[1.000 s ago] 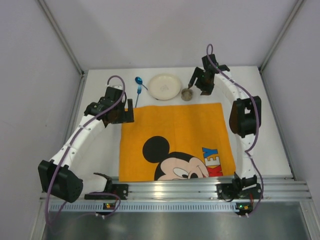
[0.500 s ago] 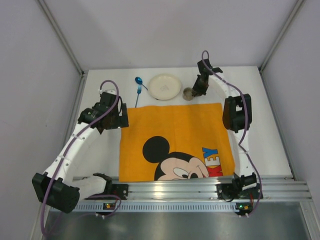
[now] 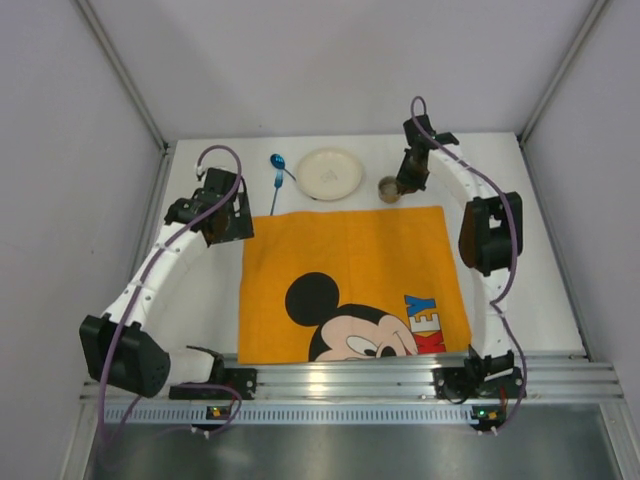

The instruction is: Set the dinner table for one person

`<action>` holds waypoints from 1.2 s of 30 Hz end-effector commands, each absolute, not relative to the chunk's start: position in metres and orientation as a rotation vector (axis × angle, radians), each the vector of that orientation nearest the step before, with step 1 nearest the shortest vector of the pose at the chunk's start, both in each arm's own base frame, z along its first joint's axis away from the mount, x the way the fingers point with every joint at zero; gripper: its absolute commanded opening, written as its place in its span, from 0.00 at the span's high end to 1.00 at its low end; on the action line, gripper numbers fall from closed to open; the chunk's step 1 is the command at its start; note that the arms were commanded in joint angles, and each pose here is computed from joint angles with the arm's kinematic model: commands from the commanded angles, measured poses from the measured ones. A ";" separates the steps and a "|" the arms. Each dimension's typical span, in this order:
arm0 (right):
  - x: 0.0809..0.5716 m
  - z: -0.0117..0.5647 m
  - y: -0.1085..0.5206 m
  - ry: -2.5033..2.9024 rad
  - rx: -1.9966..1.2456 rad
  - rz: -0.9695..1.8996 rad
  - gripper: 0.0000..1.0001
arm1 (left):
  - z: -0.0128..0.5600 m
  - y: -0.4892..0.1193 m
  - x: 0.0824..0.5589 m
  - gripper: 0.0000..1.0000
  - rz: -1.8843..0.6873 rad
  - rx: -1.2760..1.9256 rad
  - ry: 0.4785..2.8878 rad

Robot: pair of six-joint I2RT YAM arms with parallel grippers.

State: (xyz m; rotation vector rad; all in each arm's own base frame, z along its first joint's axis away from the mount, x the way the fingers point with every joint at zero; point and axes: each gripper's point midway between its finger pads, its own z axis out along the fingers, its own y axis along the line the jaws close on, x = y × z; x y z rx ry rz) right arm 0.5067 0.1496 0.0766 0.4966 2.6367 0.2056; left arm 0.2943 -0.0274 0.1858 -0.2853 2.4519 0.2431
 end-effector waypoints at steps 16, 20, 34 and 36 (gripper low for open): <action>0.383 0.086 0.063 2.575 0.520 0.055 1.00 | 0.186 -0.064 0.375 0.03 0.041 -0.232 2.410; 0.377 0.076 0.059 2.591 0.496 0.034 1.00 | 0.187 -0.068 0.386 0.02 0.032 -0.208 2.407; 0.354 0.113 0.054 2.542 0.476 0.046 0.09 | 0.172 -0.074 0.443 0.04 0.058 -0.173 2.421; 0.350 0.137 0.050 2.506 0.466 0.043 0.07 | 0.165 -0.078 0.458 0.05 0.055 -0.146 2.422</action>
